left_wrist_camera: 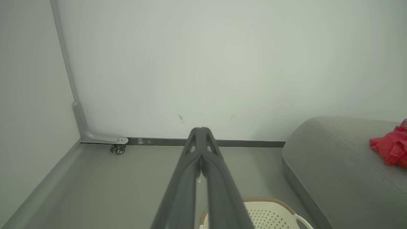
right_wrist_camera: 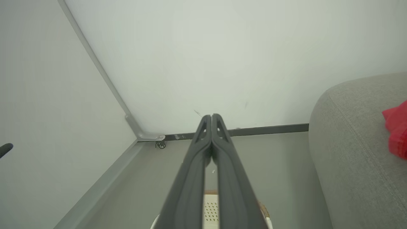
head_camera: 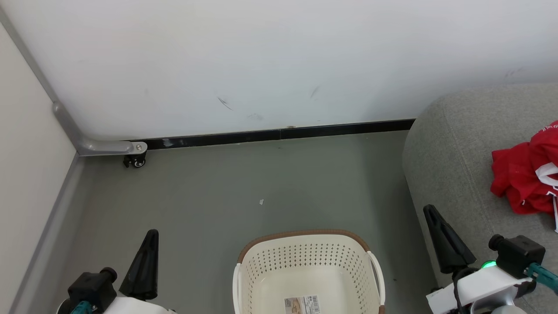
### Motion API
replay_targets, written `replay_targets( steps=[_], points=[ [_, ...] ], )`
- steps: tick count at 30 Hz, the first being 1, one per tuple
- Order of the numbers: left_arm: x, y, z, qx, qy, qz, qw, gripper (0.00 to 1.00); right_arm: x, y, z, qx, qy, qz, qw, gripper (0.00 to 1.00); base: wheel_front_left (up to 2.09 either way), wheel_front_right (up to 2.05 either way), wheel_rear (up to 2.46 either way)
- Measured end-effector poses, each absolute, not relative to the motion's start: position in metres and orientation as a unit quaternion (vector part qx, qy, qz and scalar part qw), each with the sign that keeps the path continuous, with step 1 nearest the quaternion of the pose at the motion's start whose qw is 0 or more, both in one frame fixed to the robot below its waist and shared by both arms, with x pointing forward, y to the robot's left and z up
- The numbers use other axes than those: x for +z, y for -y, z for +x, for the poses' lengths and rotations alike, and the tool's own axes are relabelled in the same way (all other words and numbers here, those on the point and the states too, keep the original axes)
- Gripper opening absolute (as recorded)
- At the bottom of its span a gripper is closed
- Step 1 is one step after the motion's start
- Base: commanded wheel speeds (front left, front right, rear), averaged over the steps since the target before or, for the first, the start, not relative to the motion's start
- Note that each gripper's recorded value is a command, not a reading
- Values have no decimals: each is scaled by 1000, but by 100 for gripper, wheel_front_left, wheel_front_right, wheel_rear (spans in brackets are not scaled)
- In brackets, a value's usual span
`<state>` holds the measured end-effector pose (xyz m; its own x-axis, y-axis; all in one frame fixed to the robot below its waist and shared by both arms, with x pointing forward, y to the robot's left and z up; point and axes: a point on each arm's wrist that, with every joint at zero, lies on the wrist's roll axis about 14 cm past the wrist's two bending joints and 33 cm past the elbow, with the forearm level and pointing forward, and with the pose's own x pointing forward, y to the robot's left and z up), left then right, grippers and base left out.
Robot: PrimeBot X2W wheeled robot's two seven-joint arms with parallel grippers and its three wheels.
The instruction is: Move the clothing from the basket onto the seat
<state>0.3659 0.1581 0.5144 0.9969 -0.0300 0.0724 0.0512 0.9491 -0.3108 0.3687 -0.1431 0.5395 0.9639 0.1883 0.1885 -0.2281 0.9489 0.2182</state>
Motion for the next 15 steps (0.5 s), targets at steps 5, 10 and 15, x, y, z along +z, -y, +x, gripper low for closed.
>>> replay_targets(
  steps=[5, 10, 15],
  points=[
    [512, -157, 367, -17, 23, -197, 980, 0, 538, 145, 366, 100, 80, 154, 980, 0, 0, 0, 0],
    [508, -161, 367, -12, 12, -235, 972, 0, 536, 150, 367, 87, 72, 200, 973, 0, 0, 0, 0],
    [505, -163, 368, -7, 3, -263, 965, 0, 533, 154, 368, 76, 64, 237, 966, 0, 0, 0, 0]
  ],
)
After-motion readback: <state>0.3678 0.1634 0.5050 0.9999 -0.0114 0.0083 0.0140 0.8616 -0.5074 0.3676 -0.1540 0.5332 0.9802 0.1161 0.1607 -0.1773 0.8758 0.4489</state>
